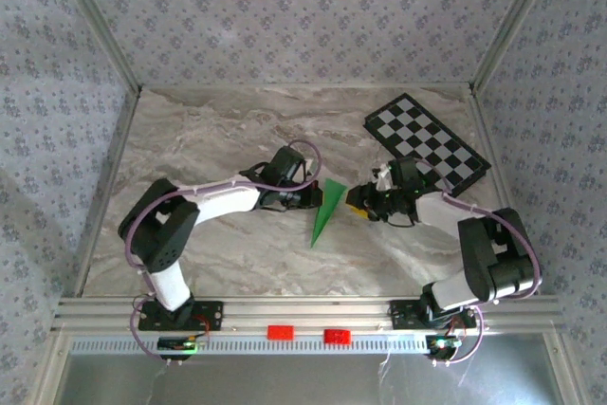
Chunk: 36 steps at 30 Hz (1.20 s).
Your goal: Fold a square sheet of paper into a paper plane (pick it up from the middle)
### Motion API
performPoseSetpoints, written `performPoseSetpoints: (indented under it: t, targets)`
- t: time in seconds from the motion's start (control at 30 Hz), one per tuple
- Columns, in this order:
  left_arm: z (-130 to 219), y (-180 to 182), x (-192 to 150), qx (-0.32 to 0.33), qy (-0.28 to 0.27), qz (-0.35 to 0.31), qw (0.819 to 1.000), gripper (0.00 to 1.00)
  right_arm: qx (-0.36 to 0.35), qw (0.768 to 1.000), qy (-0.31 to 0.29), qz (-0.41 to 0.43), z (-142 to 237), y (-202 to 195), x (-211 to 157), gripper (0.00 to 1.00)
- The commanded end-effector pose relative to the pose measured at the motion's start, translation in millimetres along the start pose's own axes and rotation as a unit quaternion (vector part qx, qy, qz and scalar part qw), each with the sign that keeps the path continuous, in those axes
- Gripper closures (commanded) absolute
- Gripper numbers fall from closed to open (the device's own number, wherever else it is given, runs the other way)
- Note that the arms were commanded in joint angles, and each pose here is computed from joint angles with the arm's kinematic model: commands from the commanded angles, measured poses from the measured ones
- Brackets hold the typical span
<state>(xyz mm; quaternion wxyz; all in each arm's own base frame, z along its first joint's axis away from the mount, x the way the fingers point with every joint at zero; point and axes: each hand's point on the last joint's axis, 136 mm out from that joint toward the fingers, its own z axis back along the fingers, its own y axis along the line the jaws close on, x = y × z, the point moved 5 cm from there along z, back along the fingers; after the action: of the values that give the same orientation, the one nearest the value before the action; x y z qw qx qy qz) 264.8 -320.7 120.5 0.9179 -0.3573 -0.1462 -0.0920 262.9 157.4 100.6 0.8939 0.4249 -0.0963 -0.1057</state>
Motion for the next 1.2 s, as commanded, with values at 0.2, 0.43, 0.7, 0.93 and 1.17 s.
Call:
performPoseSetpoints:
  t: [0.2,0.43,0.7,0.93,1.17]
  targets:
    - [13,4,-5,0.096,-0.05,-0.02,0.994,1.0,0.021,0.999,0.026,-0.002,-24,38,-5,0.54]
    - [15,2,-9,0.102,-0.062,-0.014,0.993,1.0,-0.022,0.999,0.04,-0.016,-42,24,-14,0.65]
    - [17,2,-15,0.107,-0.057,-0.02,0.992,0.94,-0.027,0.998,0.051,-0.016,-46,18,-14,0.9]
    - [25,1,-25,0.104,-0.043,-0.019,0.993,0.77,-0.031,0.998,0.054,-0.019,-48,13,-12,0.97]
    - [26,-8,-40,0.082,-0.012,-0.049,0.995,0.71,-0.036,0.998,0.055,-0.021,-49,10,-12,0.98]
